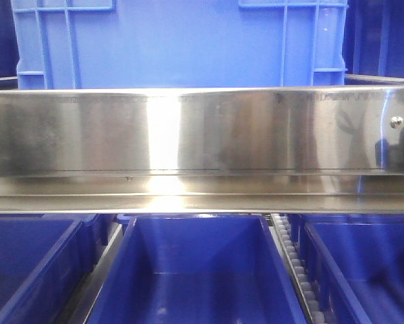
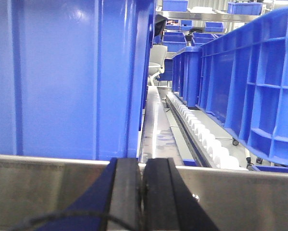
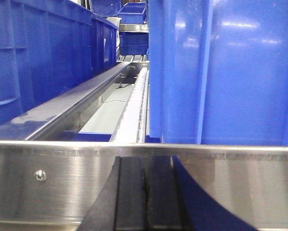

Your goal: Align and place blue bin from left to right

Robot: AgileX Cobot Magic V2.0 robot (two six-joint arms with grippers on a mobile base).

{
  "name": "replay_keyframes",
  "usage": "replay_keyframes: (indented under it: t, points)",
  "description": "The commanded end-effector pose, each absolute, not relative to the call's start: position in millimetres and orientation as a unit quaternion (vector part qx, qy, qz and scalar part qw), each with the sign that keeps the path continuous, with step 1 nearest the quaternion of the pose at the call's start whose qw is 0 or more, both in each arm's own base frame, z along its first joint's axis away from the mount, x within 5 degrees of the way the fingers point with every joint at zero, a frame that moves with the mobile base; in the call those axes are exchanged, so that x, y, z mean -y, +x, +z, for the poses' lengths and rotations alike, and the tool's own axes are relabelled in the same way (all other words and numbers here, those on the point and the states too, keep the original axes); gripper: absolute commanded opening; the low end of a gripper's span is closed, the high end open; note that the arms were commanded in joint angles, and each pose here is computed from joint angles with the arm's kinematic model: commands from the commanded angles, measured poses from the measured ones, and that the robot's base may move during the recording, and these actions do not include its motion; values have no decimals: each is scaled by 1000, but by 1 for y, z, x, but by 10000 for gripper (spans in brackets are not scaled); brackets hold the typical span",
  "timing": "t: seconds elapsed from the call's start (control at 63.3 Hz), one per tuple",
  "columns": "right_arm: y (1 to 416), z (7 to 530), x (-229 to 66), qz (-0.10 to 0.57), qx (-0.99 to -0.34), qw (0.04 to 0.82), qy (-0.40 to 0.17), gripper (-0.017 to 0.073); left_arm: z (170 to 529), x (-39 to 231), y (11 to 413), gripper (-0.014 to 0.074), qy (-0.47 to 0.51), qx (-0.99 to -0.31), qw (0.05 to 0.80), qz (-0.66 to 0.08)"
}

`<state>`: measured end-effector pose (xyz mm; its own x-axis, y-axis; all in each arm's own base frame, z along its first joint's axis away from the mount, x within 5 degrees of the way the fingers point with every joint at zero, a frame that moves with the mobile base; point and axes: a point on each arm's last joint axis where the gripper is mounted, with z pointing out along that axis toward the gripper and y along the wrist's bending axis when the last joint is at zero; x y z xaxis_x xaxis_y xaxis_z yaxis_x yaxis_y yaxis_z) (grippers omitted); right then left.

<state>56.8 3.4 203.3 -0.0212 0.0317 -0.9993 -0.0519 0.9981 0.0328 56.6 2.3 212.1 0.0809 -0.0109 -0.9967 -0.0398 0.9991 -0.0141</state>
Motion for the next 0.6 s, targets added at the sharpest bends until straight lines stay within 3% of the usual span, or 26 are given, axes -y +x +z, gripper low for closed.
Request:
replay_keyframes:
  t: [0.0, 0.584]
  points:
    - [56, 206, -3, 27, -705, 709, -9, -79, 214, -2, 56, 1, -18, -672, 741, 10]
    - [56, 206, -3, 27, -704, 710, -9, -79, 216, -2, 56, 1, -16, -666, 746, 10]
